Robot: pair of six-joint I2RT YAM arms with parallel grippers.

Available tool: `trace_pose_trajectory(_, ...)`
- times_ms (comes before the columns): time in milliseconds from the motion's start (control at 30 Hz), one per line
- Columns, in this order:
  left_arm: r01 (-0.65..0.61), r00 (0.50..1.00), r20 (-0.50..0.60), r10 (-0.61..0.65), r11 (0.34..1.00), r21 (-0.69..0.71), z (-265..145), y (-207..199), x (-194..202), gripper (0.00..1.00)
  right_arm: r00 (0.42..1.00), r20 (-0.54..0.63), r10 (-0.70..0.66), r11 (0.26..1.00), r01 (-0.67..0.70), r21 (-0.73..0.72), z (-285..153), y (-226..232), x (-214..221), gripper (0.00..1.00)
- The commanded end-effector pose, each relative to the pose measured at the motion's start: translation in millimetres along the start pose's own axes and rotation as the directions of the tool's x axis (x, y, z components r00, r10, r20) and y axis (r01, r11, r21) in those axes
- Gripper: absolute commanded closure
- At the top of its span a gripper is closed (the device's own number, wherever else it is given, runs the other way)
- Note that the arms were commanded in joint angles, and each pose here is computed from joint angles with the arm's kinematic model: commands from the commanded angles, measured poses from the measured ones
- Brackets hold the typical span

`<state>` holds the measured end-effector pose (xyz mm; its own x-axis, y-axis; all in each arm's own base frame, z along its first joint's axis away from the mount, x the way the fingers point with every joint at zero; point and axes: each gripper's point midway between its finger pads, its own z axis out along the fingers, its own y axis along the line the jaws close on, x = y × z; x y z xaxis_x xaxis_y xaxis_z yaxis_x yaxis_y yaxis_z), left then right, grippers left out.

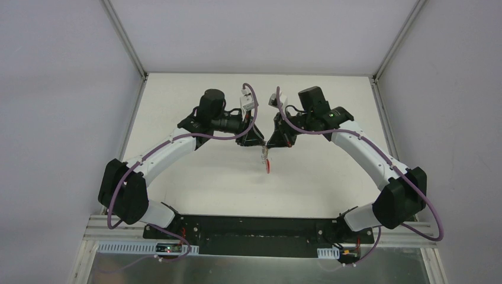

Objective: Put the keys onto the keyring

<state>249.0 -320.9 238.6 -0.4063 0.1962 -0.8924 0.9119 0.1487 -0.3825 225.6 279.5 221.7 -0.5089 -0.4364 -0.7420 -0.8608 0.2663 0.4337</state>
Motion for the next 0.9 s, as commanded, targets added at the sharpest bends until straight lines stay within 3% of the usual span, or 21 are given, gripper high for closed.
trace_pose_trajectory(0,-0.089,0.995,0.043,0.086,0.994,0.062,-1.1,-18.8,-22.0,0.66,0.998,0.032,-0.049,0.998,0.050,-0.034,-3.5,8.9,-15.9,1.00)
trace_pose_trajectory(867,-0.080,0.997,0.018,0.079,0.992,0.102,4.2,-26.0,-17.5,1.00,0.998,0.037,-0.043,0.998,0.044,-0.041,-4.9,8.2,-15.6,1.00)
